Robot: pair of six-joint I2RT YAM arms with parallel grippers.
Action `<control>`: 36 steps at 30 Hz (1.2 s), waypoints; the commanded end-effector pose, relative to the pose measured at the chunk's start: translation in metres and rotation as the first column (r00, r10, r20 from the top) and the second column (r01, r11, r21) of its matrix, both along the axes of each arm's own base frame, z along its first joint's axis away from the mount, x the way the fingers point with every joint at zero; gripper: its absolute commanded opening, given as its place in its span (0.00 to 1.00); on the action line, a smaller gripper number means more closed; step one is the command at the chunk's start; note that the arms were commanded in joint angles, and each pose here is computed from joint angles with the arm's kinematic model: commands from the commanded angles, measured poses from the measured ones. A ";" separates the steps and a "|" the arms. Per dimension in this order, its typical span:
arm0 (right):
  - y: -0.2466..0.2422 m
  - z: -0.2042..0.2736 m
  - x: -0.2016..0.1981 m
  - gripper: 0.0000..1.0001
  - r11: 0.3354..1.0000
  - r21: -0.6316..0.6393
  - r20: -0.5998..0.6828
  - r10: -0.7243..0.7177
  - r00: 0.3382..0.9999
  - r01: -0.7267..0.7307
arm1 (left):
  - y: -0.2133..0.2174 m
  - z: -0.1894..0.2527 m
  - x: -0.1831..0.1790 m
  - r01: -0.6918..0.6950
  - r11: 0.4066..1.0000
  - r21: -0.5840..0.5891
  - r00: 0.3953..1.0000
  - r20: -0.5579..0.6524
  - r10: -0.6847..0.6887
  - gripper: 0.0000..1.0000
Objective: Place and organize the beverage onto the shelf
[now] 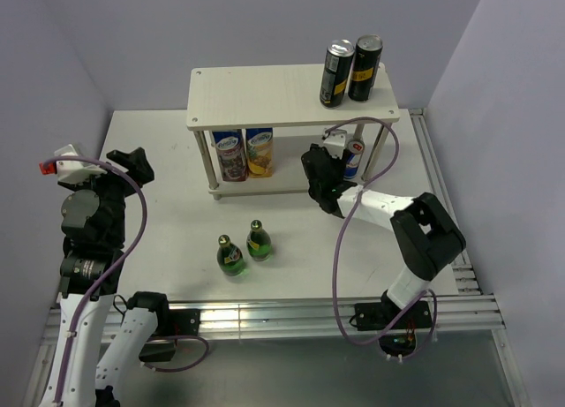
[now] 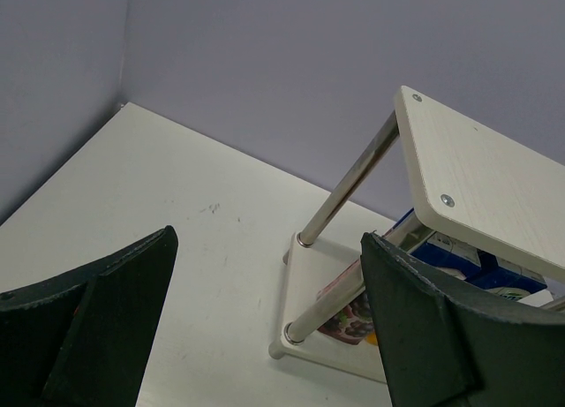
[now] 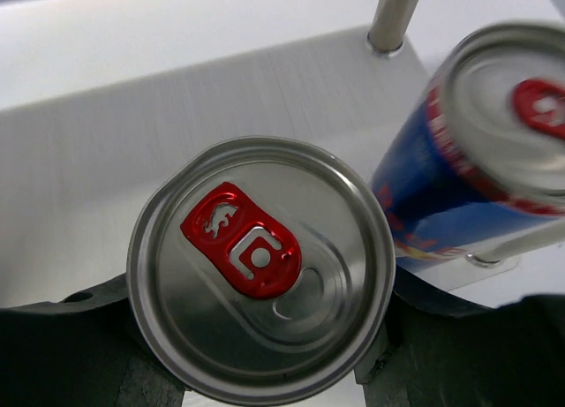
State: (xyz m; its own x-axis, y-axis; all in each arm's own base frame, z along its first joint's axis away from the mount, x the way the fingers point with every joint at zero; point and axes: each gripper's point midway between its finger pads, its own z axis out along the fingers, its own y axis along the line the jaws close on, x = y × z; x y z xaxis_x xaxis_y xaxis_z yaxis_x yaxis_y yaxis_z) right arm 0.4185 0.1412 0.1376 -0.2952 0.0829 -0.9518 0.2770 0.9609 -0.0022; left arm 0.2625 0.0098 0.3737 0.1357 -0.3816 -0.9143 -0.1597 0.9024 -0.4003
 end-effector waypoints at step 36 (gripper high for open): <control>0.035 0.027 -0.068 1.00 0.994 0.107 0.039 -0.003 0.999 -0.001 | 0.004 0.011 -0.003 -0.011 1.000 -0.012 0.999 0.041 0.011 0.92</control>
State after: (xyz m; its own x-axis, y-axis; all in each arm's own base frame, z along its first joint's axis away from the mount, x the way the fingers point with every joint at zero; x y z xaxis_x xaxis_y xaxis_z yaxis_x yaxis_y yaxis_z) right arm 0.3743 0.1829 0.1590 -0.2781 0.1393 -0.9504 0.2203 0.9723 0.0781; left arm 0.2603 0.0130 0.3755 0.1469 -0.3803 -0.9131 -0.1670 0.9003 -0.4019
